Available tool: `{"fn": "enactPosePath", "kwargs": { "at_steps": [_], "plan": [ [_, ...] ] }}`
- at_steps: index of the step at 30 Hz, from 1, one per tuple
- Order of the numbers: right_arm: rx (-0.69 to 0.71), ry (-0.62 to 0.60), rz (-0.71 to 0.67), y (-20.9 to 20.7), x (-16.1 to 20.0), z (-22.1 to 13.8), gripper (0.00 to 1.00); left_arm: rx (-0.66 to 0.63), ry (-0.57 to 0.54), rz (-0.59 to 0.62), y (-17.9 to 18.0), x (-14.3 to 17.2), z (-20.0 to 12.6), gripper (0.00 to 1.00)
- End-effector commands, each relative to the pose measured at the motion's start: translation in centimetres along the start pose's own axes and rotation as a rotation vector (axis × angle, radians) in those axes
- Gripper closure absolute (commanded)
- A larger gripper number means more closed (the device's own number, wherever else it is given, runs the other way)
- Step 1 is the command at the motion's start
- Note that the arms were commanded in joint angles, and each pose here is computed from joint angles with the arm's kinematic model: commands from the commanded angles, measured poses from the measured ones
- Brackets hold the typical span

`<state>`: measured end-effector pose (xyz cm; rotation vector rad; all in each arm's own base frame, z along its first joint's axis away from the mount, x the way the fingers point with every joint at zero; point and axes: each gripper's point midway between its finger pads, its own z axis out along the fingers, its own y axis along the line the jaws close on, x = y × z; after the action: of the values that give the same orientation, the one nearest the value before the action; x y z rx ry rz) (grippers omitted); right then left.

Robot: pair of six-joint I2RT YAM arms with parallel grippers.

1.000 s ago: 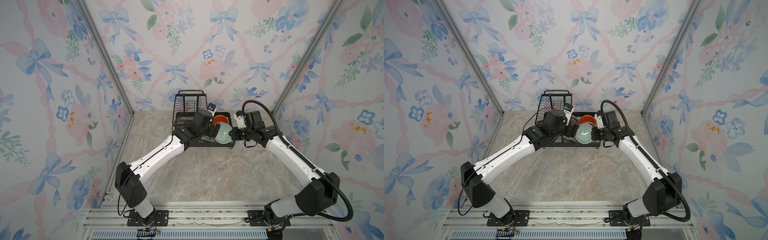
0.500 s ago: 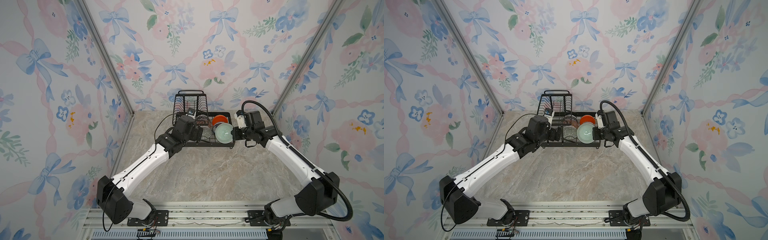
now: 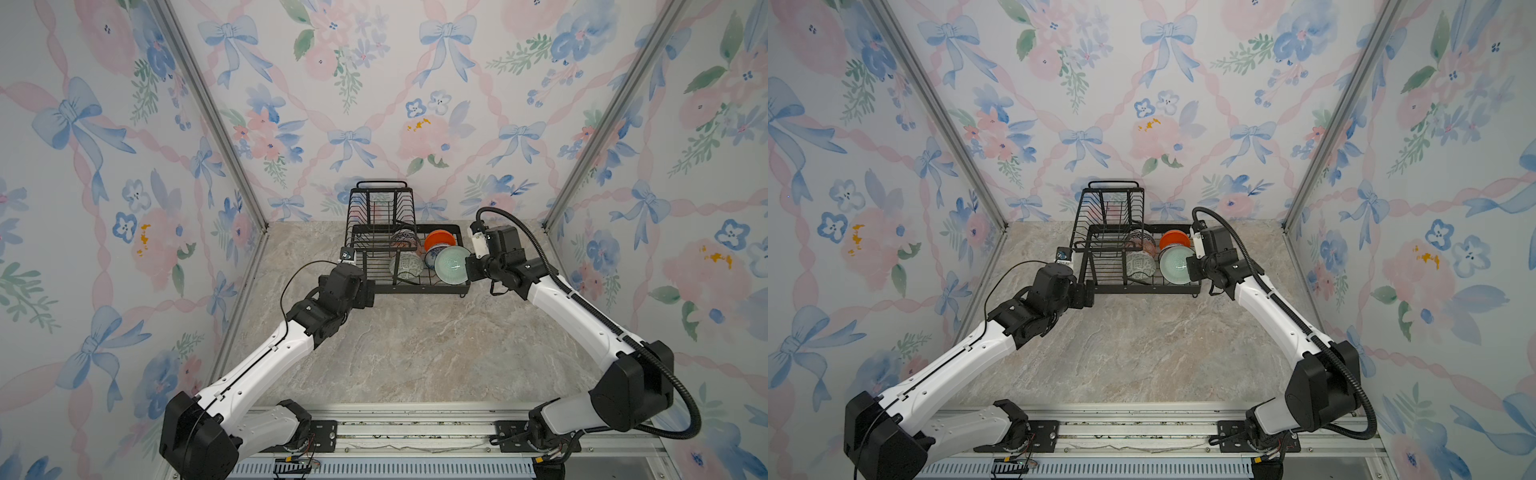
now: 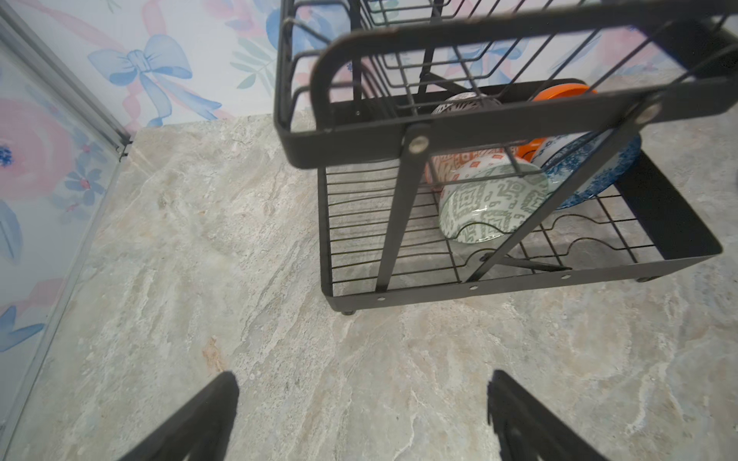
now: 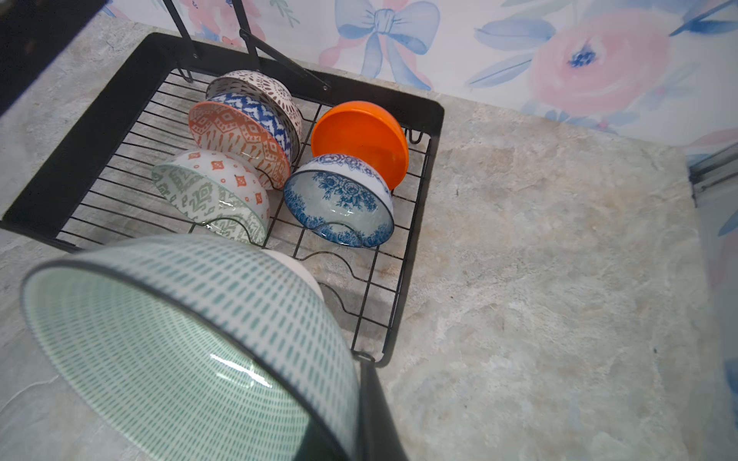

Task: Load bowls into a dish rack
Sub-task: Place the bowl in the dish rack.

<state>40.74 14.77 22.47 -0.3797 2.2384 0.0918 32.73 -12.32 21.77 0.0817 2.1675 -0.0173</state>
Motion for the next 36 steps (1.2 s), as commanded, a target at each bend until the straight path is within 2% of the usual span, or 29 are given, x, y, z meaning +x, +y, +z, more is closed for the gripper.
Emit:
{"fn": "enactPosePath", "kwargs": {
  "at_steps": [1, 11, 23, 36],
  "plan": [
    [0.101, -0.137, -0.090, -1.1, -2.6, 0.6, 1.00, -0.019, 0.022, -0.054, 1.1, 1.4, 0.2, 0.02],
    [0.305, -0.262, -0.307, -1.1, -3.1, 4.3, 1.00, -0.027, 0.100, -0.093, 2.2, 4.8, 1.4, 0.02],
    [0.375, -0.321, -0.447, -0.7, -2.1, 9.2, 1.00, -0.001, 0.143, -0.125, 2.3, 6.6, 2.3, 0.02],
    [0.436, -0.357, -0.532, -0.7, -2.1, 11.3, 1.00, 0.010, 0.163, -0.132, 2.3, 7.0, 3.0, 0.02]
  ]
}}
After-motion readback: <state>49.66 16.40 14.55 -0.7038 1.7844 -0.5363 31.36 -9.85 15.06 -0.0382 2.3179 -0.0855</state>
